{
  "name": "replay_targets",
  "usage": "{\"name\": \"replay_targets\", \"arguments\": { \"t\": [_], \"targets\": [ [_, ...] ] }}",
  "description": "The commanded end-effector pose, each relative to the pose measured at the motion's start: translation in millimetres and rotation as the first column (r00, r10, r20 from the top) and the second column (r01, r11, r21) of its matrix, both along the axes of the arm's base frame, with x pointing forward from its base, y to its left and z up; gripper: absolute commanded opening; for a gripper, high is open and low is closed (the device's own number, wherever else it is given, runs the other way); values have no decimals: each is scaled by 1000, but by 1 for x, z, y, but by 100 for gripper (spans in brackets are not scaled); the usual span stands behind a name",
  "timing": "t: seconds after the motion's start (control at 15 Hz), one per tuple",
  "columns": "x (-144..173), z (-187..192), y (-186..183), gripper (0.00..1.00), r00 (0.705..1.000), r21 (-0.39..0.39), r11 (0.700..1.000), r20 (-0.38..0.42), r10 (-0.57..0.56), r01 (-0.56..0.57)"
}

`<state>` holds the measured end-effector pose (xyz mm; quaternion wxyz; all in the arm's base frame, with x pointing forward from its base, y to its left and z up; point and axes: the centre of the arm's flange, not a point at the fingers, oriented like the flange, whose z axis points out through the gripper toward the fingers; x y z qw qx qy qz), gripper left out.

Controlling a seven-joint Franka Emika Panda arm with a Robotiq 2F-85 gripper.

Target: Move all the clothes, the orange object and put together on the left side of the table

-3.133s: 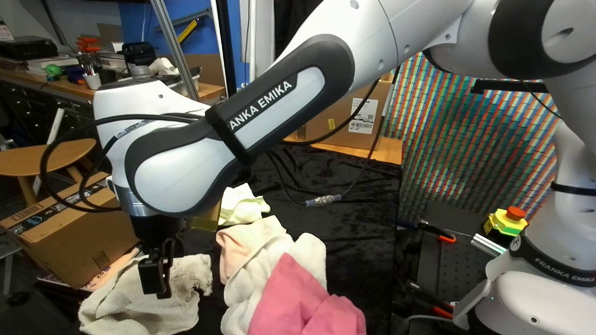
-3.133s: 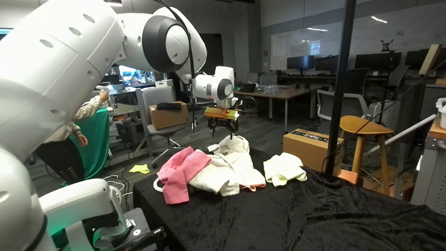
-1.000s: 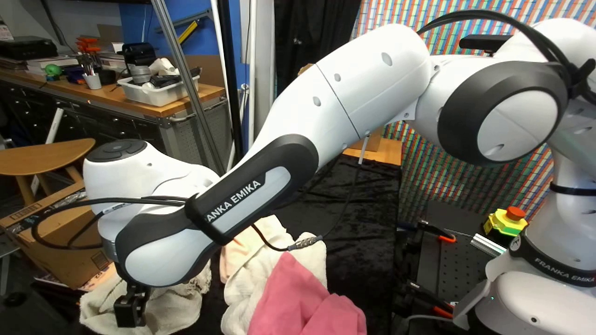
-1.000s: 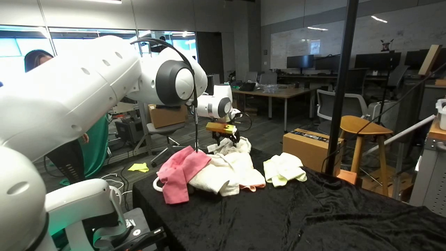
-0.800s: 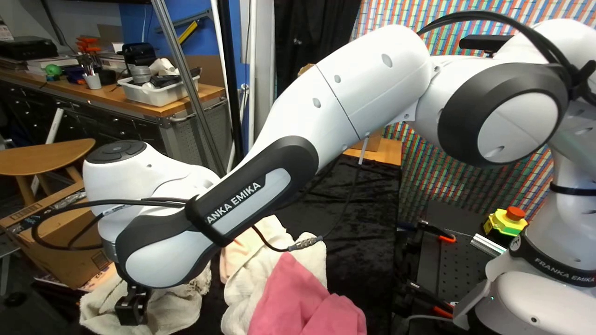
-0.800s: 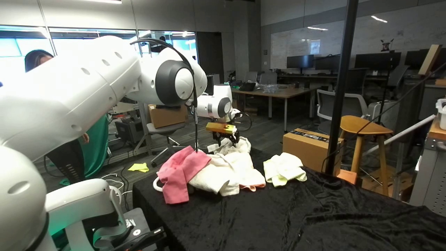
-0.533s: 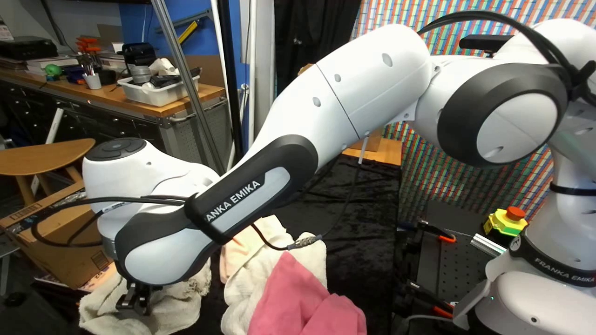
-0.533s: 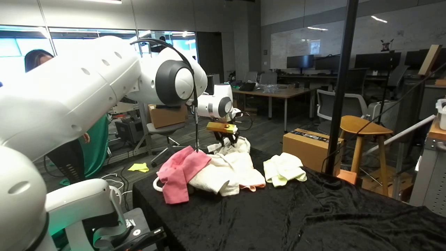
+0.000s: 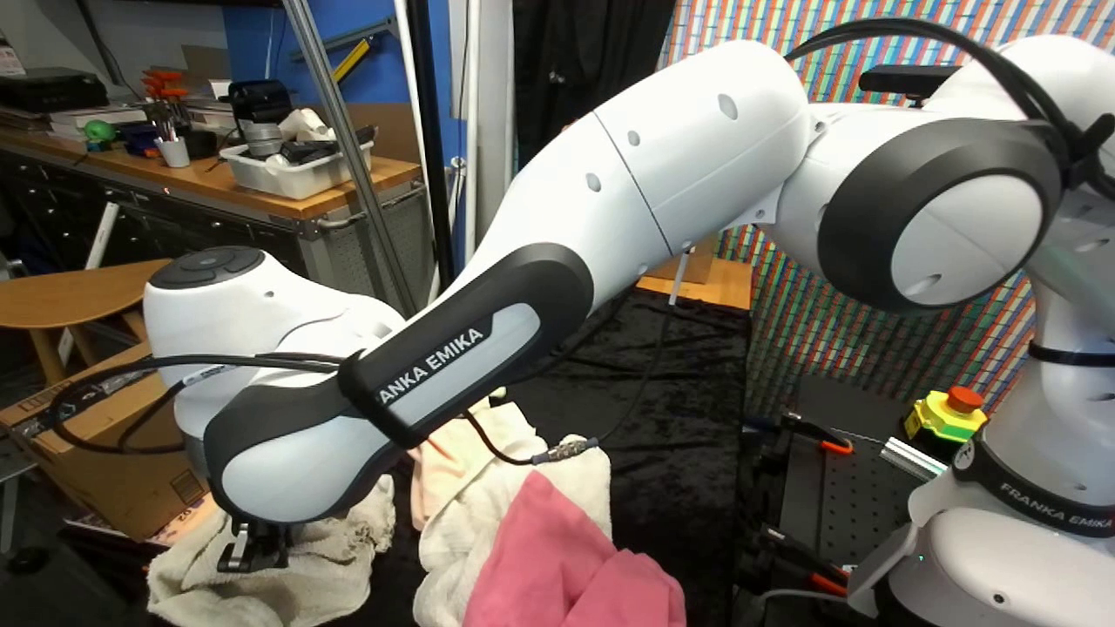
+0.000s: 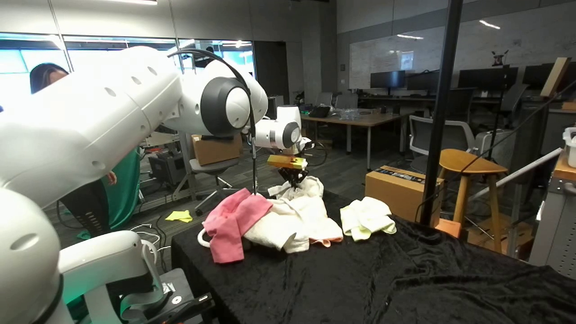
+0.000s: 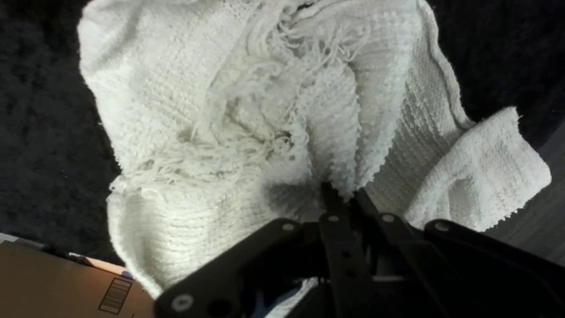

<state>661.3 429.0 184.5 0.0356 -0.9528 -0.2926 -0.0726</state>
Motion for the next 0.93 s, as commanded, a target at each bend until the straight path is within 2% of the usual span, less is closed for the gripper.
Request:
{"name": "replay_targets", "arguments": {
  "t": [0.0, 0.13, 0.33, 0.67, 0.87],
  "targets": [
    [6, 14, 3, 11, 1000, -62, 998, -3, -12, 12],
    [4, 19, -1, 12, 1000, -108, 994, -2, -22, 22],
    [-2, 27, -8, 11, 998, -229, 972, 46, -46, 55],
    [-18, 45, -25, 12, 986, -421, 896, 134, -94, 143],
    [-33, 56, -35, 11, 986, -502, 850, 97, -132, 163]
  ]
}}
